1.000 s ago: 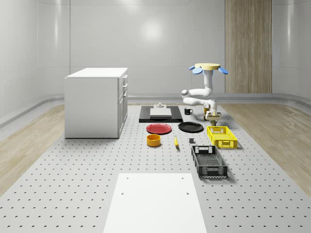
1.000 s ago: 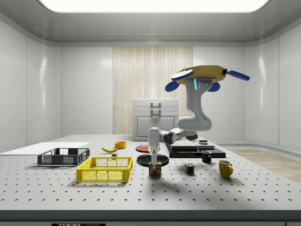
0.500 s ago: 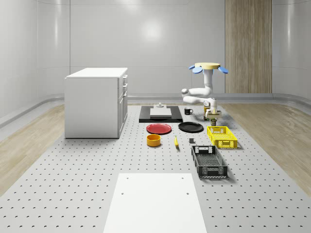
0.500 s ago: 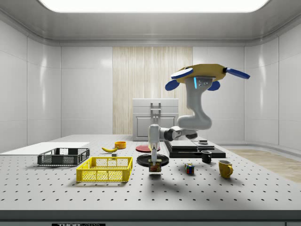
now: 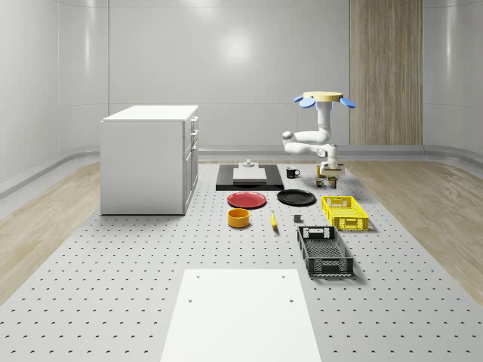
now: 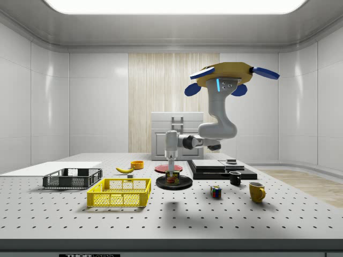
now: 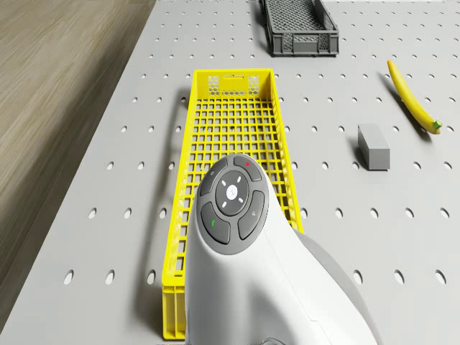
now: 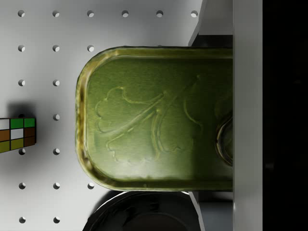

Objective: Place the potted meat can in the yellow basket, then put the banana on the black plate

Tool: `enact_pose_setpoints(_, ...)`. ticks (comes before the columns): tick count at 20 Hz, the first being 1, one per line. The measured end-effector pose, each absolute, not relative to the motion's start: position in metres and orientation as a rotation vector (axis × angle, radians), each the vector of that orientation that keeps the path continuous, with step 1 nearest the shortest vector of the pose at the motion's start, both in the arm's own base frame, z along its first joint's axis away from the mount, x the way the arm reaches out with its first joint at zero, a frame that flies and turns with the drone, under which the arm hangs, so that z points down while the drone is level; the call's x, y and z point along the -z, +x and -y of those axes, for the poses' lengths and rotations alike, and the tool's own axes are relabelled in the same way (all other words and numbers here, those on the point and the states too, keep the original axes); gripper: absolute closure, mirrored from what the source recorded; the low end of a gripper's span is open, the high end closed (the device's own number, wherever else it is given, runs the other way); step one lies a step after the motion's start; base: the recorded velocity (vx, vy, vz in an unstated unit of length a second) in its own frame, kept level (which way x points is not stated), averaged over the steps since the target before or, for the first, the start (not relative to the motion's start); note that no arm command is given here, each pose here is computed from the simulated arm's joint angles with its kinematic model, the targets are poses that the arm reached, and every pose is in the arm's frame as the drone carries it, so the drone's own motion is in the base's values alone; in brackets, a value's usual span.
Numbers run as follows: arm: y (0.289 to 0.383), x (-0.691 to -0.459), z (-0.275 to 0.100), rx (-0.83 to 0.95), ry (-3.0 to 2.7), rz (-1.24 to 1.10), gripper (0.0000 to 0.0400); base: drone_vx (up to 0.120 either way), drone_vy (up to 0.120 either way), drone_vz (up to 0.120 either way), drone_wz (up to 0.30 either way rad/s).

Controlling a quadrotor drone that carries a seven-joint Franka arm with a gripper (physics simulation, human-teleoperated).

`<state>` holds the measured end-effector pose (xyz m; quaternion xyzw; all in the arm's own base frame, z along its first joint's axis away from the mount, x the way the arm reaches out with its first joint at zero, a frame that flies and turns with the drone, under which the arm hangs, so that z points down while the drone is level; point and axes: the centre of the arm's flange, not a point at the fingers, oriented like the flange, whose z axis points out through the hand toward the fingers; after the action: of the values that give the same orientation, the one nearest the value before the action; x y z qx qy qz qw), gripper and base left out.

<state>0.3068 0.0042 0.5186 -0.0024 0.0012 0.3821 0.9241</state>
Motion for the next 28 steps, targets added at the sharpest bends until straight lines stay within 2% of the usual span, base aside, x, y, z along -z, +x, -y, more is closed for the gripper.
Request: enact_pose_setpoints(28,0.3068,-0.5169,-0.0042,-0.785,-0.005,-0.003,0.0111,0.12,0.0,0.0,0.0)
